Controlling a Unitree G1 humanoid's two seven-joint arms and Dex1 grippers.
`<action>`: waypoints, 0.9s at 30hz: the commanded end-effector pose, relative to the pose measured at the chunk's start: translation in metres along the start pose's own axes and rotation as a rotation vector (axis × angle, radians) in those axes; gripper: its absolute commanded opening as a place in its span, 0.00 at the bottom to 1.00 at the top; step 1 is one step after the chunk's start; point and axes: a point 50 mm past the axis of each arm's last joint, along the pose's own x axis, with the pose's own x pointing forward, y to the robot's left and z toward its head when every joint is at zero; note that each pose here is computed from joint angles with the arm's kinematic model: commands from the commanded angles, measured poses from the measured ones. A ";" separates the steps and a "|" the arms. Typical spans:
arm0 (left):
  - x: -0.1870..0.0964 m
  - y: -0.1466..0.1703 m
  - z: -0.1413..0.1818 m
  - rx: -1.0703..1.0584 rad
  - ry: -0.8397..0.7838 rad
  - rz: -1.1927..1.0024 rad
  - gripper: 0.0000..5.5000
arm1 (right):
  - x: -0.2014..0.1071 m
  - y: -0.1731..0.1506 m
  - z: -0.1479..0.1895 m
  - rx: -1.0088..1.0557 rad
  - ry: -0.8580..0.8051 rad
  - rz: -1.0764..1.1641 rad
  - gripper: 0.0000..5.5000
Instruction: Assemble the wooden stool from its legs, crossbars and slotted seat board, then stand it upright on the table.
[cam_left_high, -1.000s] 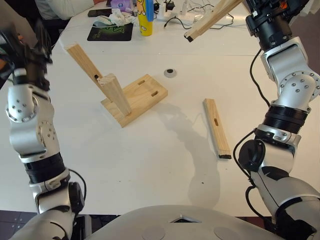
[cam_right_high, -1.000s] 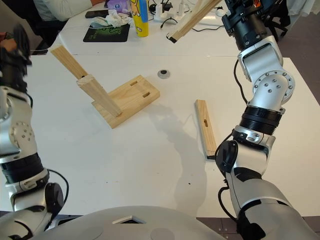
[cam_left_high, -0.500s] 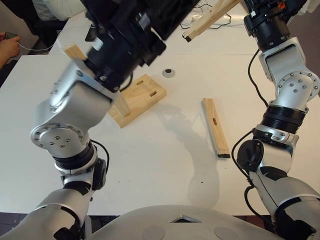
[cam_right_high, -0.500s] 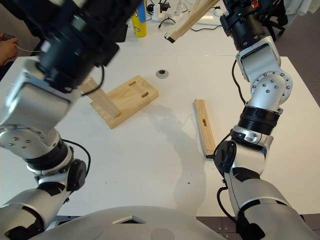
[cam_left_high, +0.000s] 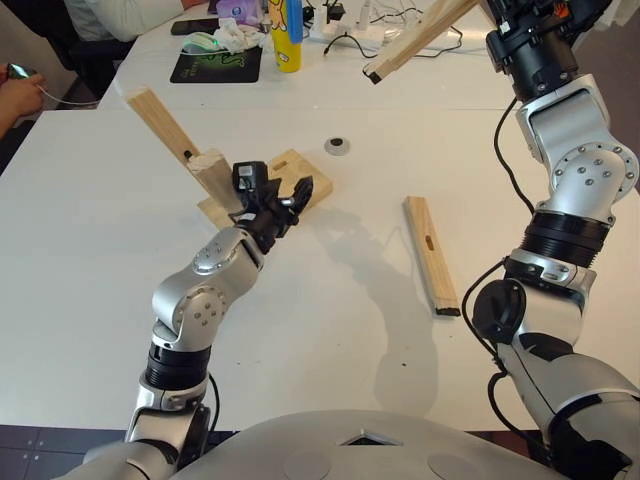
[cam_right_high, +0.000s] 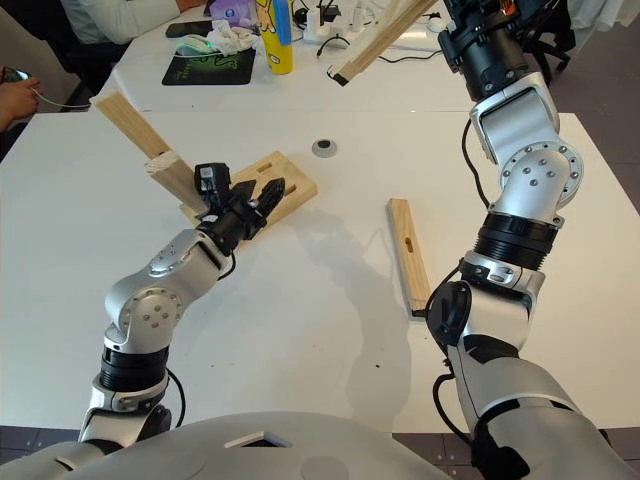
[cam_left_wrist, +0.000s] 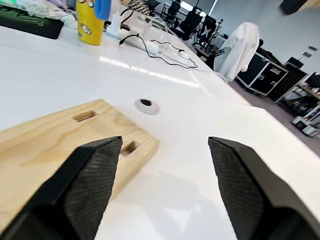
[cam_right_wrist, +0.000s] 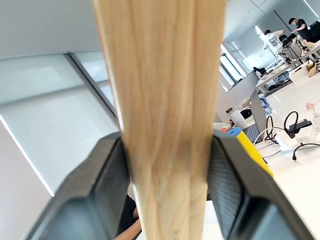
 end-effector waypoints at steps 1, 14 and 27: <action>0.002 0.026 -0.010 0.100 -0.019 0.113 0.58 | 0.002 0.006 0.003 -0.003 -0.018 0.020 0.38; -0.011 0.142 -0.025 0.348 0.052 0.391 0.58 | 0.002 0.007 0.004 -0.002 -0.026 0.026 0.38; 0.009 0.101 0.006 0.369 -0.001 0.173 0.58 | 0.002 0.006 0.003 -0.004 -0.024 0.022 0.38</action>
